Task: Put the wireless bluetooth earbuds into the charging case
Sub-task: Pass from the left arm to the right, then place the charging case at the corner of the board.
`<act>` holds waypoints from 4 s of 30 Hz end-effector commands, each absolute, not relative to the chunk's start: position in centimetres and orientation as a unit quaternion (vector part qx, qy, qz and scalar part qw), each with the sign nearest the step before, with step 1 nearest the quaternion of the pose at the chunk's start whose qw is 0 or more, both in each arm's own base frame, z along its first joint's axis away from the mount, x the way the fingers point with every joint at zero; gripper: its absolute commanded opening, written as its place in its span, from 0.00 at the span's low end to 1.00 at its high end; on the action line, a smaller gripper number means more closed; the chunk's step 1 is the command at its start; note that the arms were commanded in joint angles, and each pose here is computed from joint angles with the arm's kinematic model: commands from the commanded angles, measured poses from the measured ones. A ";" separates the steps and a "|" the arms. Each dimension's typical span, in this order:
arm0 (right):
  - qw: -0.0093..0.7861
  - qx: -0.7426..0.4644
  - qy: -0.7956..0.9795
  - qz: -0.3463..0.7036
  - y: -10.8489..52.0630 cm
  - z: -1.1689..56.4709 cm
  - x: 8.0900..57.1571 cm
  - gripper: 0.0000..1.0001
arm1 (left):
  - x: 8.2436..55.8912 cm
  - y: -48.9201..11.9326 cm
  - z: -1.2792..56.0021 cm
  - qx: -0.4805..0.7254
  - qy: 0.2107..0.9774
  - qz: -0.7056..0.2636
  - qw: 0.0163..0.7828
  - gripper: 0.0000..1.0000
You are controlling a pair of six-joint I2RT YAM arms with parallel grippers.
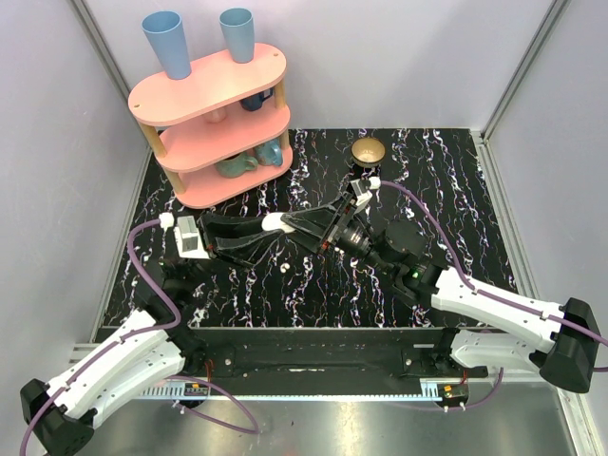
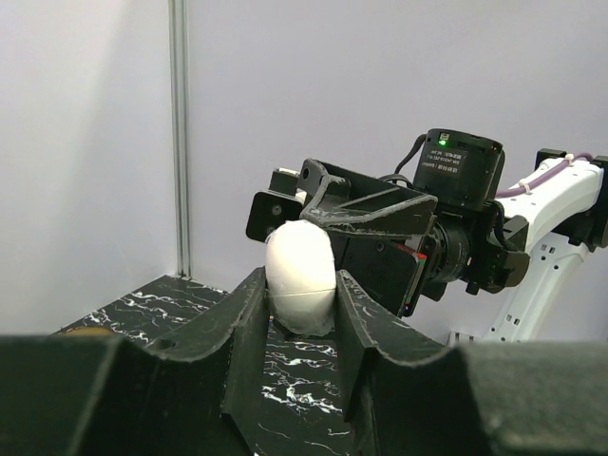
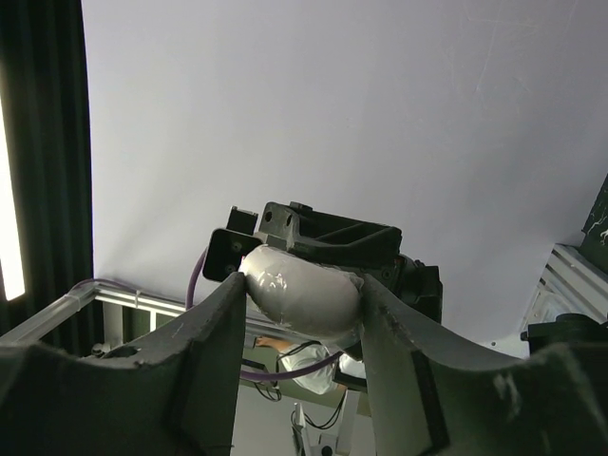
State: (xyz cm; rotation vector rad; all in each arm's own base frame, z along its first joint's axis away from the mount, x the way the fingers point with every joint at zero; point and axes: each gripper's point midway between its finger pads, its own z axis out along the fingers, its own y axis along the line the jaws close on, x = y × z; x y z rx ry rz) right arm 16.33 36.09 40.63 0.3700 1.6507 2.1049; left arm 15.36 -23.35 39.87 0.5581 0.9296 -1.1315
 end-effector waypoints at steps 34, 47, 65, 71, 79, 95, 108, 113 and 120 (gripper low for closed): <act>0.316 0.047 0.627 0.711 35.3 42.9 16.2 0.15 | 13.9 -26.1 36.6 0.335 0.498 -0.534 0.596 0.38; 0.314 0.054 0.626 0.712 35.1 42.8 16.2 0.15 | 13.8 -25.9 37.4 0.328 0.483 -0.538 0.608 0.43; 0.305 0.090 0.609 0.726 34.6 42.3 16.7 0.15 | 13.9 -24.7 39.4 0.278 0.423 -0.554 0.662 0.52; 0.298 0.098 0.610 0.728 34.7 42.0 16.9 0.15 | 14.1 -24.1 39.9 0.259 0.413 -0.549 0.678 0.53; 0.290 0.107 0.611 0.729 34.8 41.5 17.1 0.14 | 14.7 -23.0 41.1 0.219 0.396 -0.550 0.702 0.53; 0.286 0.101 0.601 0.739 34.8 42.1 16.9 0.14 | 15.0 -24.3 40.3 0.238 0.413 -0.557 0.680 0.50; 0.283 0.105 0.606 0.736 34.9 41.6 17.2 0.14 | 15.3 -23.9 41.0 0.226 0.405 -0.552 0.693 0.50; 0.281 0.108 0.606 0.736 34.9 41.5 17.3 0.14 | 15.3 -23.9 41.1 0.225 0.404 -0.550 0.695 0.51; 0.281 0.111 0.608 0.734 34.8 41.2 17.4 0.14 | 15.4 -24.0 41.2 0.224 0.402 -0.553 0.695 0.51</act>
